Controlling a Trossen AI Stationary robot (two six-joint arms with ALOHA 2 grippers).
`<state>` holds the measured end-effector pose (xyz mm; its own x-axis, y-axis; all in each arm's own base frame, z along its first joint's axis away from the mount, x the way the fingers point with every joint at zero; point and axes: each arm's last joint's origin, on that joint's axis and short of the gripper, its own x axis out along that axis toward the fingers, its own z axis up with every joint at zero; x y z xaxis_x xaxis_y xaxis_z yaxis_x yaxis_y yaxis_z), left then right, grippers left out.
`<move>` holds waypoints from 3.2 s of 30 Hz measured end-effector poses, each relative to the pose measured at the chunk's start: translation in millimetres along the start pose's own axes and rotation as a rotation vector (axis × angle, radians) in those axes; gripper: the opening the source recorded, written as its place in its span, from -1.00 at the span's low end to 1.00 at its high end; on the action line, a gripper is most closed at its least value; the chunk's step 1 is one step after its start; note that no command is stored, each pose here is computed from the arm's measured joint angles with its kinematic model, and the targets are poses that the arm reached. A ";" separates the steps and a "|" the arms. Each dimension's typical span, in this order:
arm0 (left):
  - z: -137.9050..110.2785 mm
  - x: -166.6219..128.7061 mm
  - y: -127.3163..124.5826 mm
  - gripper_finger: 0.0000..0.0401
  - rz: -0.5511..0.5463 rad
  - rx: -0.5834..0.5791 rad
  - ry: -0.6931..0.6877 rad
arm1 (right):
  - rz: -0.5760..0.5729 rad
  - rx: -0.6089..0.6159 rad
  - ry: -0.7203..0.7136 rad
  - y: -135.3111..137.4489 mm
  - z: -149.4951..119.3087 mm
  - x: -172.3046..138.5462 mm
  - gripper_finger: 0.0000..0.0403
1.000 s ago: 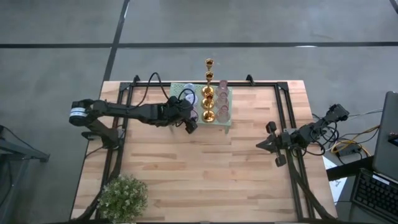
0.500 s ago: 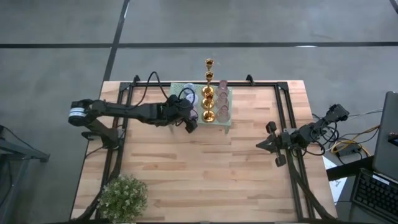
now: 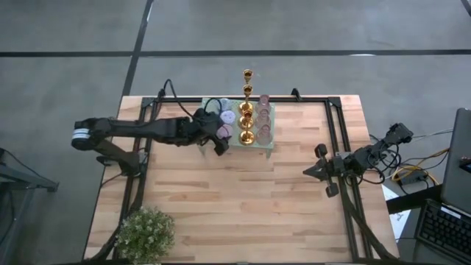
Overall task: Pick & Place candle stick holders
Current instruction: Return to Home Position
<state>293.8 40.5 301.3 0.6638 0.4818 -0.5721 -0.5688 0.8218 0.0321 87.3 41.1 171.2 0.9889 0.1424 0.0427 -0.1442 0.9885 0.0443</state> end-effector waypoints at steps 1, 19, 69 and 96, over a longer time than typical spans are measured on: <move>0.3 -2.8 1.0 0.89 -0.006 -0.001 0.001 | 0.000 0.000 -0.001 0.0 0.1 0.0 -0.96; -48.8 -55.5 -31.3 -0.88 -0.325 0.172 -0.116 | 0.000 0.000 0.000 0.0 0.0 0.0 -0.96; -220.8 -88.1 60.8 -0.93 -0.639 0.221 -0.632 | 0.001 -0.002 0.004 0.2 -0.3 0.3 -0.96; -222.8 -84.4 58.9 -0.93 -0.634 0.198 -0.634 | 0.000 -0.002 0.004 0.2 -0.4 0.4 -0.96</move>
<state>96.1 -19.5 168.9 0.9985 -0.0487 0.0242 0.0478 0.9981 0.0392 87.7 41.3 170.8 0.9890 0.1429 0.0383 -0.1445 0.9886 0.0420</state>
